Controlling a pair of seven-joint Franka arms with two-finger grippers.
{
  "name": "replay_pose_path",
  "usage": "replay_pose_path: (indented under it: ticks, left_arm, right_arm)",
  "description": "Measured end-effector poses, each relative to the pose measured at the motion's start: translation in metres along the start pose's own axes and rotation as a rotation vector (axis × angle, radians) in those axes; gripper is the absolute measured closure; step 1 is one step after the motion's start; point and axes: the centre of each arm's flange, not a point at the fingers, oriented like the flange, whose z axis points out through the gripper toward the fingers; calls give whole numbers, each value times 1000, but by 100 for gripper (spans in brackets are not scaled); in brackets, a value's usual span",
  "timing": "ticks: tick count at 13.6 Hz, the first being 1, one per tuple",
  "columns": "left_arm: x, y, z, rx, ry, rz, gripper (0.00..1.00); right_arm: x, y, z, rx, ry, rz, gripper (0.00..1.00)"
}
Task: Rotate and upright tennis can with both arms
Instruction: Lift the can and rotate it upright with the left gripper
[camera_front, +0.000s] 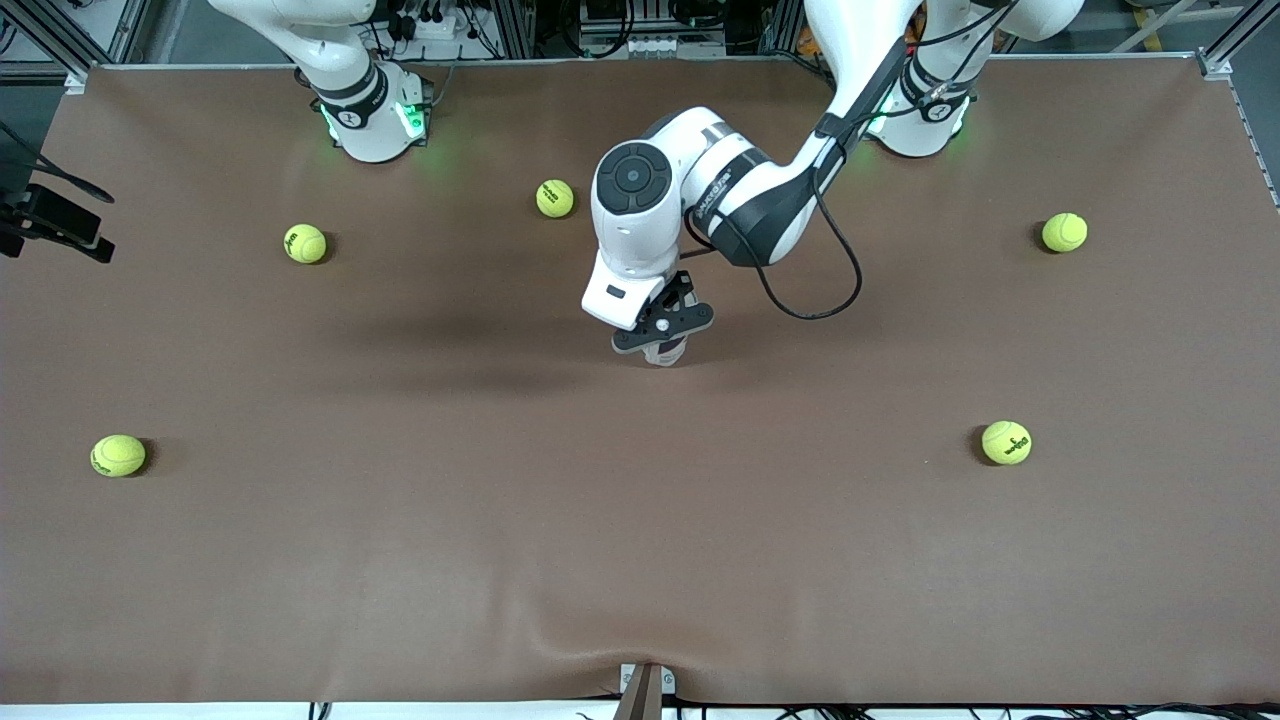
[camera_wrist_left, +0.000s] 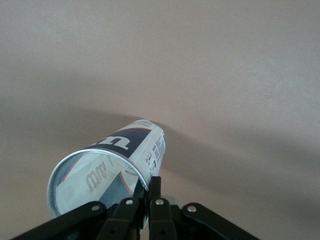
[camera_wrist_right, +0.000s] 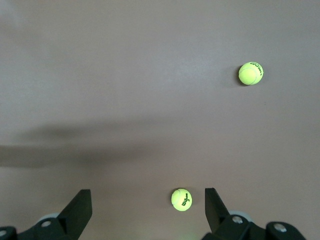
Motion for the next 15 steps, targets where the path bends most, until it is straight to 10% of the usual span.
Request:
replay_pose_path:
  ticks: [6,12,15]
  left_arm:
    - [2,1,5,-1,1,-2,90]
    - [4,2,3,-9,6,-7,33]
    - [5,3,-3,-21,12,-9,19]
  right_arm:
    - [0,0,0,0,0,0,0]
    - [0,0,0,0,0,0,0]
    - [0,0,0,0,0,0,0]
